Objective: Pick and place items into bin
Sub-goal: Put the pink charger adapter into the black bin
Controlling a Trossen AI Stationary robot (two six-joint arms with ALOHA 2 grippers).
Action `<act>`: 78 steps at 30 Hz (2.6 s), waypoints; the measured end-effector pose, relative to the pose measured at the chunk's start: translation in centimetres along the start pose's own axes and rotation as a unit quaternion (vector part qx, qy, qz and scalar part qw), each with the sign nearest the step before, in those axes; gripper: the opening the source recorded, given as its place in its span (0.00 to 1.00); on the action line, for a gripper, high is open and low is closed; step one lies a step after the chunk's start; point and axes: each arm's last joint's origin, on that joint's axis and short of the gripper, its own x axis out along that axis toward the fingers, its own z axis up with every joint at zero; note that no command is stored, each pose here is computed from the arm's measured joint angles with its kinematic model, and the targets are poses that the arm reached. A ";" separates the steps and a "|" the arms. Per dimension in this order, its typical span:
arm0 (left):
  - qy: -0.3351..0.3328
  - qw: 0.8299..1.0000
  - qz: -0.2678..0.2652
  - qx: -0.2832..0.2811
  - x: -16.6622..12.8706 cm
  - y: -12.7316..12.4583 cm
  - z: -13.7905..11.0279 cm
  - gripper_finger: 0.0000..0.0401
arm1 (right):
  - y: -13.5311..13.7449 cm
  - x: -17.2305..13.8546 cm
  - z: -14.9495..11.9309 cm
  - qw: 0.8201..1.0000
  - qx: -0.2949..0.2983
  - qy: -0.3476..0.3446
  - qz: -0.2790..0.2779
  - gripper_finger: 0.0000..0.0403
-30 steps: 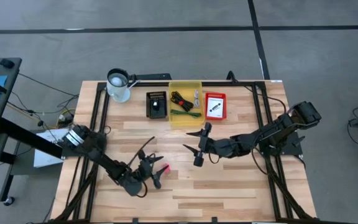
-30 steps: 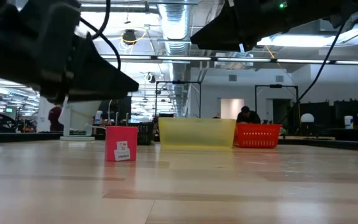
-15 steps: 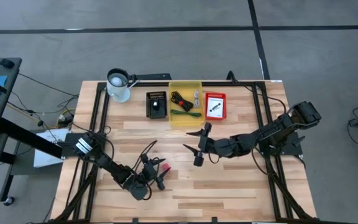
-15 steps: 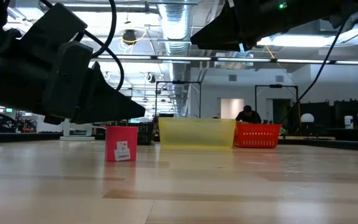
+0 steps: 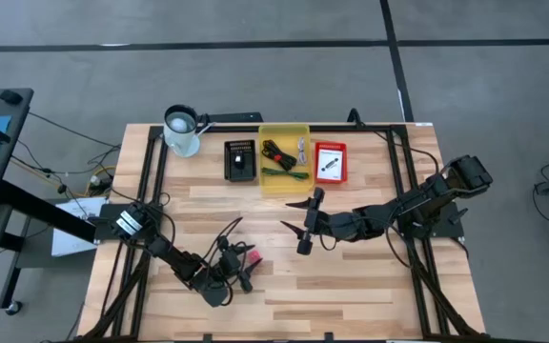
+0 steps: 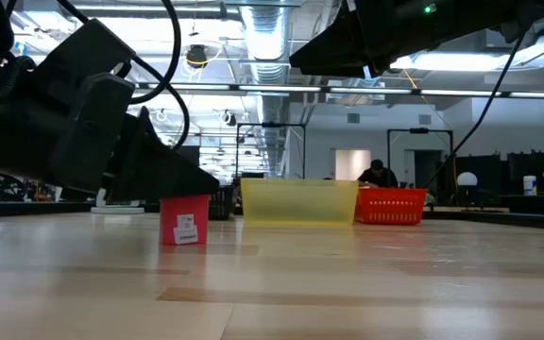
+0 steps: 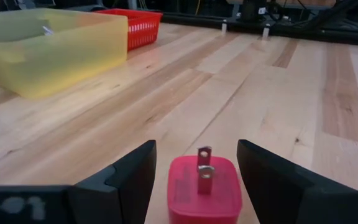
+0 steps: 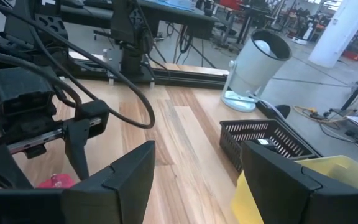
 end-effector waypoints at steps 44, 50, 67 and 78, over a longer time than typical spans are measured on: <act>0.053 0.998 -0.014 -0.006 0.6 0.7 -0.9 0.45 | 0.0 0.0 -0.1 1.000 0.000 0.005 0.002 0.58; 0.057 0.998 -0.019 -0.006 0.6 0.7 -0.9 0.35 | 0.0 0.0 -0.1 1.000 0.000 0.006 0.002 0.58; 0.025 1.000 0.019 -0.001 1.1 0.6 -0.3 0.35 | 0.1 0.0 -0.2 1.000 0.003 0.009 0.003 0.58; 0.008 0.997 0.066 0.036 2.1 1.9 4.6 0.35 | 0.1 0.0 -0.3 1.000 0.006 0.015 0.003 0.58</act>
